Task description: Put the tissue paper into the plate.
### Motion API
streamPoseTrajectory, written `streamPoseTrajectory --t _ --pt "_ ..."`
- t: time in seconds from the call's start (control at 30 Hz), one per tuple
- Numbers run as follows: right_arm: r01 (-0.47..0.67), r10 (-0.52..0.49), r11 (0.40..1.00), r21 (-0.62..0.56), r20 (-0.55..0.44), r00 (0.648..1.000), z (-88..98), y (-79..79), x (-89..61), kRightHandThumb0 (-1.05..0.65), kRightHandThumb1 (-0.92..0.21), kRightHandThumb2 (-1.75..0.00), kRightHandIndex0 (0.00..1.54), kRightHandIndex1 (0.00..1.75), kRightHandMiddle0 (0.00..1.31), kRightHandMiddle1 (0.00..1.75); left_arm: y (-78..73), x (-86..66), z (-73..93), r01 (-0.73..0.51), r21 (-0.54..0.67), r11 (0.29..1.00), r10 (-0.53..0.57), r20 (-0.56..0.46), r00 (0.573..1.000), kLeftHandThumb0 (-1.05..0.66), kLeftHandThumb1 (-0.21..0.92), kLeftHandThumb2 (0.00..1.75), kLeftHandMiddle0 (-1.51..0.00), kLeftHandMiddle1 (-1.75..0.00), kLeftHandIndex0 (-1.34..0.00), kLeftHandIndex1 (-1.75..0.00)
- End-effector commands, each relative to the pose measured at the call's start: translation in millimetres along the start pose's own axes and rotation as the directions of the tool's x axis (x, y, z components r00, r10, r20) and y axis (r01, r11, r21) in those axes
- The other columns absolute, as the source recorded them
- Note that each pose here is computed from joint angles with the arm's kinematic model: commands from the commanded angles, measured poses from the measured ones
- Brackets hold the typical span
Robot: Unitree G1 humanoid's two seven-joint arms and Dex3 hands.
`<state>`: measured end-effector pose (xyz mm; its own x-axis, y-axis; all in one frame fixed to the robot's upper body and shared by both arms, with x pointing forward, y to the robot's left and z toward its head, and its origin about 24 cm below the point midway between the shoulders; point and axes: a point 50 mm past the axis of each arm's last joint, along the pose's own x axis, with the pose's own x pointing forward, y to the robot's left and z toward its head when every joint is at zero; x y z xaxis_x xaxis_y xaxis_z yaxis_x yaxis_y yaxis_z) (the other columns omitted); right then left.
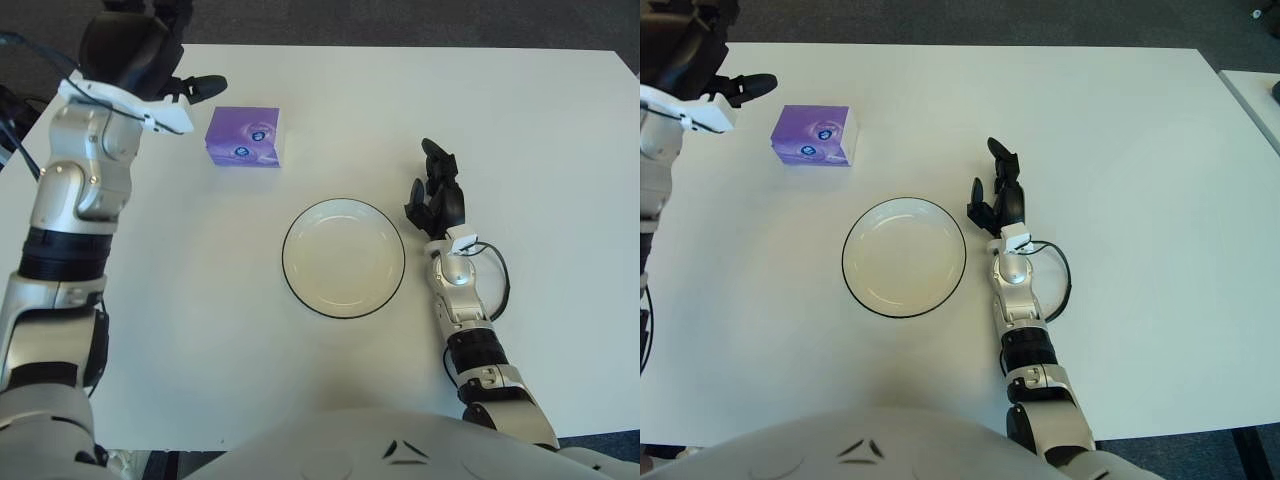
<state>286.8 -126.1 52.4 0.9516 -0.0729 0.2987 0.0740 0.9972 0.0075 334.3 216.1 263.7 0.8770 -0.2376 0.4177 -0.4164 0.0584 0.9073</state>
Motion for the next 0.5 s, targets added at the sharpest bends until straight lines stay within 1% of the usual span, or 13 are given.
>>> streamPoseTrajectory --t 0.0,0.1,0.3,0.37,0.4,0.43,0.47 --pt "0.017 -0.035 0.999 -0.048 -0.41 0.912 -75.3 -14.5 -72.6 -0.64 -0.92 -0.83 0.25 0.07 0.0 0.55 -7.0 27.1 4.0 0.111 -0.01 0.994 -0.11 0.074 0.991 -0.99 0.92 0.64 0.0 0.0 0.0 -0.12" --pt "0.017 -0.035 0.999 -0.048 -0.41 0.911 -75.5 -14.8 -72.3 -0.64 -0.92 -0.83 0.25 0.07 0.0 0.56 -10.4 33.7 5.5 0.135 -0.017 0.991 -0.133 0.101 0.986 -1.01 0.92 0.58 0.0 0.0 0.0 -0.09" --pt "0.016 -0.035 0.999 -0.048 -0.409 0.912 -76.1 -14.9 -72.1 -0.63 -0.92 -0.83 0.25 0.07 0.0 0.56 -26.7 44.3 4.9 0.222 0.021 0.975 -0.222 0.12 0.967 -1.04 0.92 0.49 0.0 0.0 0.0 -0.02" --pt "0.018 -0.035 0.999 -0.046 -0.407 0.913 -76.0 -14.8 -72.0 -0.63 -0.92 -0.83 0.25 0.07 0.0 0.56 -49.3 48.3 2.1 0.3 0.037 0.953 -0.302 0.11 0.947 -1.05 0.92 0.45 0.0 0.0 0.0 -0.01" --pt "0.018 -0.035 0.999 -0.046 -0.406 0.913 -76.0 -14.7 -72.0 -0.63 -0.92 -0.83 0.26 0.07 0.0 0.57 -56.4 48.9 1.6 0.328 0.046 0.944 -0.331 0.11 0.937 -1.05 0.92 0.42 0.0 0.0 0.0 -0.01" --pt "0.019 -0.036 0.999 -0.044 -0.406 0.913 -76.0 -14.6 -72.0 -0.62 -0.92 -0.83 0.26 0.07 0.0 0.57 -60.4 48.7 2.4 0.356 0.071 0.932 -0.362 0.125 0.924 -1.05 0.92 0.41 0.0 0.0 0.0 -0.01" --pt "0.02 -0.036 0.999 -0.043 -0.406 0.913 -76.0 -14.4 -72.0 -0.62 -0.92 -0.83 0.26 0.07 0.0 0.57 -61.3 48.7 3.0 0.368 0.087 0.926 -0.377 0.138 0.916 -1.05 0.92 0.39 0.0 0.0 0.0 -0.01"
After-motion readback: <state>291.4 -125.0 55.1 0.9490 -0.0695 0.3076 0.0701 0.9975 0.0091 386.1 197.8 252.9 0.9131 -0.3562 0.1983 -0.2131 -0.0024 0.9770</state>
